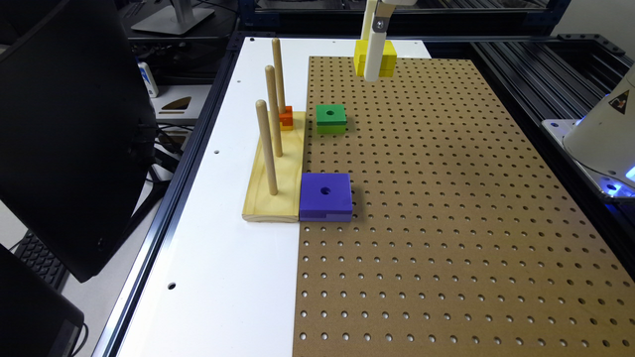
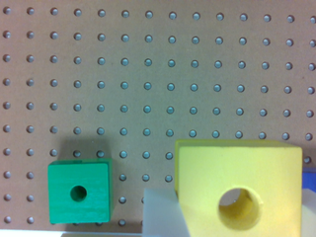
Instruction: Pick up yellow block.
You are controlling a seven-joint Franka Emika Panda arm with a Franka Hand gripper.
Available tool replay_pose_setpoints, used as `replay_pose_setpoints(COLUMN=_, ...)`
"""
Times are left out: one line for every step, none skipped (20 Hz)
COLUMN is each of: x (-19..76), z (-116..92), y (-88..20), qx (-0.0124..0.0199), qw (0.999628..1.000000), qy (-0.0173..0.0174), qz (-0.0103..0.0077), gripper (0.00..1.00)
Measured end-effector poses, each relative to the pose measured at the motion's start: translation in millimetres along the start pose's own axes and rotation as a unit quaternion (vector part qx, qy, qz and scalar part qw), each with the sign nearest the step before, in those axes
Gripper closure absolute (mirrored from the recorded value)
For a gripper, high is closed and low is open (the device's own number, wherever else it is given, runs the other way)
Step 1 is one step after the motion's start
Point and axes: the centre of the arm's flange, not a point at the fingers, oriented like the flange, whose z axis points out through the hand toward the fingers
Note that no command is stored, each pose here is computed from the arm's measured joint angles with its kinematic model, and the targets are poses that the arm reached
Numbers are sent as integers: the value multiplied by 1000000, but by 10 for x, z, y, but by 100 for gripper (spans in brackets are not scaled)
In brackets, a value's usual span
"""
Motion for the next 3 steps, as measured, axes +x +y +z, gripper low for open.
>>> replay_pose_setpoints(x=0, z=0, y=0, qx=4, qw=1000000, qy=3, qz=9, gripper=100)
replay_pose_setpoints(x=0, z=0, y=0, qx=3, qw=1000000, qy=2, qz=3, gripper=100)
replay_pose_setpoints(x=0, z=0, y=0, qx=5, qw=1000000, qy=4, qz=-3, gripper=100)
